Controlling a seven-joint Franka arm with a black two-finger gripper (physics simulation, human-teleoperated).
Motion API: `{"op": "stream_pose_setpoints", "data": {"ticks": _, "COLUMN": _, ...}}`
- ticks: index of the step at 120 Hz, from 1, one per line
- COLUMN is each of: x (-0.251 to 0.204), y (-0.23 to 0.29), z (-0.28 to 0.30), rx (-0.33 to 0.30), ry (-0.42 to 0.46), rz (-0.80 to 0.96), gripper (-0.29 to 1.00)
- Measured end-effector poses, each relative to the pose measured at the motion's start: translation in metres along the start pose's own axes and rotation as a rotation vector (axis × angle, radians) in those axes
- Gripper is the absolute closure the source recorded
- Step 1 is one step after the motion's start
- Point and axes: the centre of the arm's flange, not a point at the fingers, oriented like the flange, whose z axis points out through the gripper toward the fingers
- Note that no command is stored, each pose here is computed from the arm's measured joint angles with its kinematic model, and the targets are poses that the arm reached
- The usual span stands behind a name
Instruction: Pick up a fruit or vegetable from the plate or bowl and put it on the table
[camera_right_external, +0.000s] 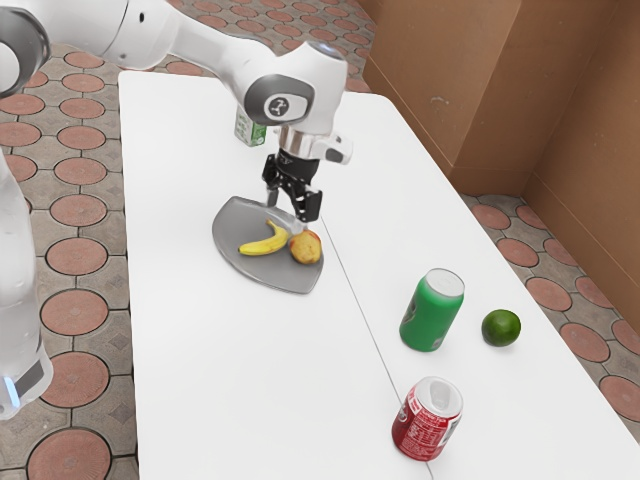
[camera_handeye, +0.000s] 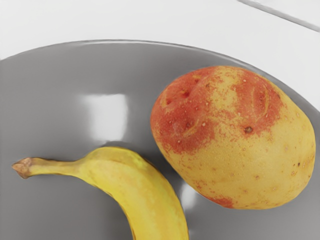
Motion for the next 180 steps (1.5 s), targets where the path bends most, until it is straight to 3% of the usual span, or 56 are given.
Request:
{"op": "stream_pose_setpoints", "data": {"ticks": 55, "x": -0.02, "y": -0.004, "z": 0.038, "rx": -0.021, "ry": -0.056, "rz": -0.098, "gripper": 0.0}}
{"op": "stream_pose_setpoints", "data": {"ticks": 121, "x": -0.009, "y": -0.007, "z": 0.063, "rx": -0.001, "ry": -0.047, "rz": -0.144, "gripper": 0.01}}
{"op": "stream_pose_setpoints", "data": {"ticks": 148, "x": -0.007, "y": -0.007, "z": 0.065, "rx": 0.002, "ry": -0.045, "rz": -0.164, "gripper": 0.38}}
{"op": "stream_pose_setpoints", "data": {"ticks": 180, "x": -0.01, "y": -0.007, "z": 0.062, "rx": 0.009, "ry": -0.056, "rz": -0.204, "gripper": 0.54}}
